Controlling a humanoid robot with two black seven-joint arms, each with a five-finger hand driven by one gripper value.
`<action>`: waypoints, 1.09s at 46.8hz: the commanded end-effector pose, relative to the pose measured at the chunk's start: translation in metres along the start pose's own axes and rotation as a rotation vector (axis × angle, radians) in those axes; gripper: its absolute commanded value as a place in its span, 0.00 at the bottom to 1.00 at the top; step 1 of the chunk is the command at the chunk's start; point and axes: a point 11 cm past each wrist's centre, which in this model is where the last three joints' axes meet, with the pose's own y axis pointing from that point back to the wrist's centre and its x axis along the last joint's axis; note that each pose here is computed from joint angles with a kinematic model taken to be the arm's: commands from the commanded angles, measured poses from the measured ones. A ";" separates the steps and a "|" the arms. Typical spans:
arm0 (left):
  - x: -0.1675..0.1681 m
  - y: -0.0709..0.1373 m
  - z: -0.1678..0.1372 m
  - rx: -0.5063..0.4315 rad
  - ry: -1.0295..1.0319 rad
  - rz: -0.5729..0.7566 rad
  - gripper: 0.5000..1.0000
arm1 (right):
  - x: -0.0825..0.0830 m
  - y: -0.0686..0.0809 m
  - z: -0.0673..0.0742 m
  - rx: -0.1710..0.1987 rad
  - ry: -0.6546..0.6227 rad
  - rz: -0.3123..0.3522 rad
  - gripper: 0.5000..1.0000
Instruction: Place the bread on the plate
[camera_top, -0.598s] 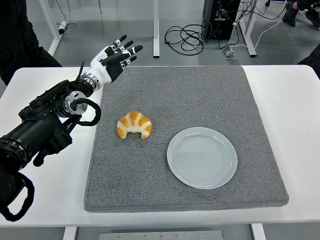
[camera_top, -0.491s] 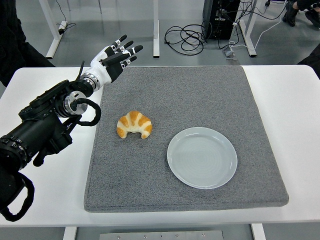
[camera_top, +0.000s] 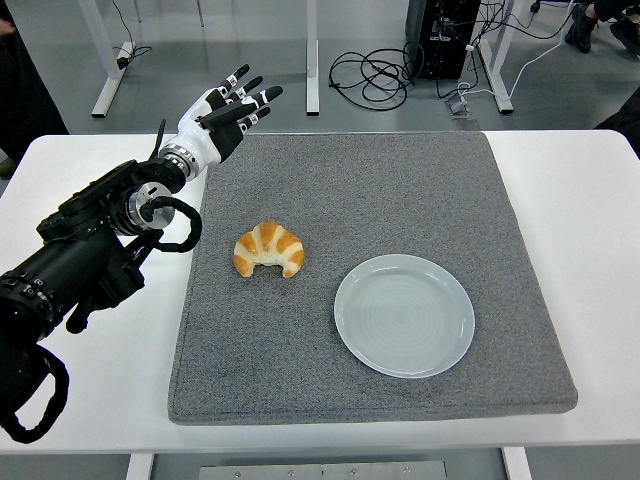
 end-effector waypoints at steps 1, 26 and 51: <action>-0.001 0.000 0.000 -0.001 0.000 -0.002 0.96 | 0.000 0.000 0.000 0.000 0.000 0.000 1.00; -0.005 -0.001 0.002 0.000 -0.002 -0.015 0.96 | 0.000 0.000 0.000 0.000 0.000 0.000 1.00; -0.065 -0.004 0.029 0.027 -0.180 -0.219 0.97 | 0.000 0.000 0.000 0.000 0.000 0.000 1.00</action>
